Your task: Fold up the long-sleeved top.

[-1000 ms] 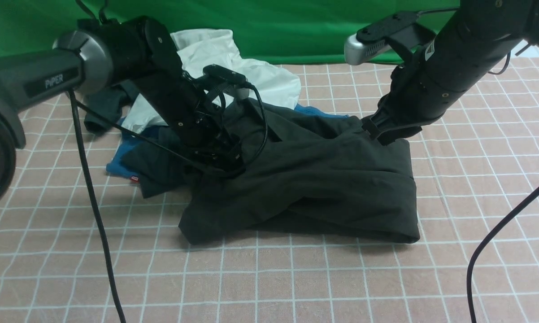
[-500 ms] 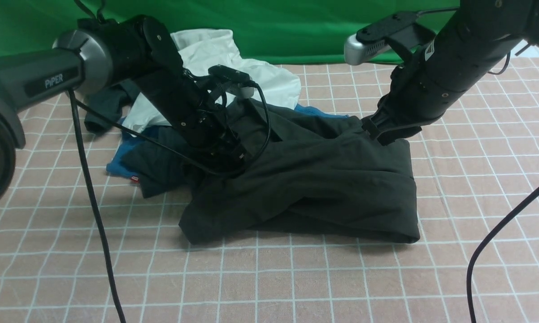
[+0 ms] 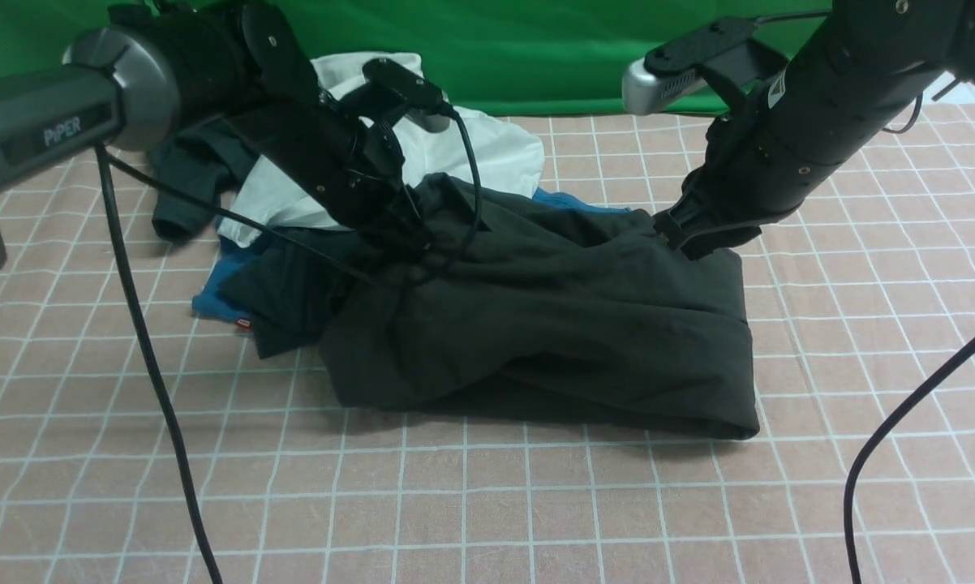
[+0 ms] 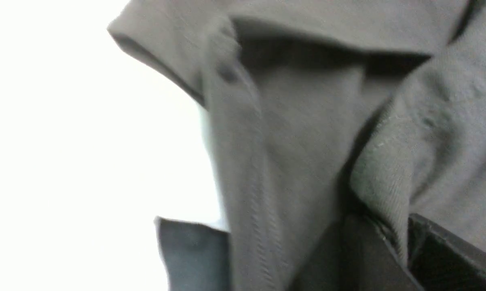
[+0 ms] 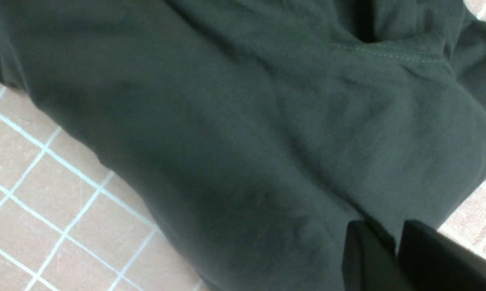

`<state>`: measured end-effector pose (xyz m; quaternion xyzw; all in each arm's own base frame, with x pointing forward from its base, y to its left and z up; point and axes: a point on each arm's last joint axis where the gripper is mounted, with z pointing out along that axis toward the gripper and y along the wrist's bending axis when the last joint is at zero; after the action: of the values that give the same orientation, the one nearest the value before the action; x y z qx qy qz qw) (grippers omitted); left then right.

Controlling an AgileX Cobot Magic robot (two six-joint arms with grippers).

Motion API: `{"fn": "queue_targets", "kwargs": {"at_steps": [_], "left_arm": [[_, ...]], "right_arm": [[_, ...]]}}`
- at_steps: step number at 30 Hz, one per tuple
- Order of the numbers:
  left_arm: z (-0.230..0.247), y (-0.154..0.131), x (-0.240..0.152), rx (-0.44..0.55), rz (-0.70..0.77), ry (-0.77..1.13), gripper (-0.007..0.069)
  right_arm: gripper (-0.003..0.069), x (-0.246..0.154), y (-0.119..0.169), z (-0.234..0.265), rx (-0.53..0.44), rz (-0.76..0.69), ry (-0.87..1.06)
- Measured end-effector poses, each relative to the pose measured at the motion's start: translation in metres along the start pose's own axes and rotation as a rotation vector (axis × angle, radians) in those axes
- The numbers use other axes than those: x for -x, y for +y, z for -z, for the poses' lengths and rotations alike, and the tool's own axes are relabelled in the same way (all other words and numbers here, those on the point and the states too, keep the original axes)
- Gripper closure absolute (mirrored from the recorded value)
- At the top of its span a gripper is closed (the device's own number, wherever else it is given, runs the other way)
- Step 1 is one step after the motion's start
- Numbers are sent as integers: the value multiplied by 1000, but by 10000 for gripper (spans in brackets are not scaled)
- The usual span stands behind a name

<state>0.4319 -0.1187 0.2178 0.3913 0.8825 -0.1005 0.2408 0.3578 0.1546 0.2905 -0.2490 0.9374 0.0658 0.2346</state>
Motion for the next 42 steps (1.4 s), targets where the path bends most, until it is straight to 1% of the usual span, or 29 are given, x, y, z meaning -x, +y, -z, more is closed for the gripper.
{"fn": "queue_targets", "kwargs": {"at_steps": [11, 18, 21, 22, 23, 26, 29, 30, 32, 35, 37, 39, 41, 42], "left_arm": [[21, 4, 22, 37, -37, -33, 614], [24, 2, 21, 20, -54, 5, 614], [22, -2, 15, -34, -55, 67, 610], [19, -4, 10, -70, -53, 109, 592], [17, -4, 8, -81, -50, 123, 578], [11, -2, 5, -95, -43, 143, 505], [3, 0, 1, -98, -34, 156, 373], [3, 1, 1, -99, -33, 157, 364], [-5, 3, -1, -98, -29, 162, 258], [-11, 4, -3, -100, -26, 170, 182], [-18, 4, -6, -111, -17, 182, 158], [-21, 4, -7, -121, 2, 186, 163], [-25, 1, -8, -157, 33, 191, 230], [-26, 1, -8, -163, 39, 189, 279]], "right_arm": [[493, 4, -1, 0, -10, 2, -43], [476, 4, -1, 0, -17, 7, -47], [461, 4, -2, 0, -17, 7, -49], [452, 5, -2, 0, -18, 8, -49], [449, 5, -2, 0, -18, 8, -49], [442, 4, -2, 0, -18, 8, -49], [432, 3, -1, 0, -16, 8, -38], [431, 3, -1, 0, -16, 8, -37], [425, 3, -1, 0, -15, 8, -35], [424, 3, -1, 0, -16, 8, -34], [424, 3, -1, 0, -16, 8, -34], [424, 3, -1, 0, -16, 8, -34], [424, 3, -2, 0, -17, 8, -38], [424, 4, -2, 0, -18, 9, -39]]}}
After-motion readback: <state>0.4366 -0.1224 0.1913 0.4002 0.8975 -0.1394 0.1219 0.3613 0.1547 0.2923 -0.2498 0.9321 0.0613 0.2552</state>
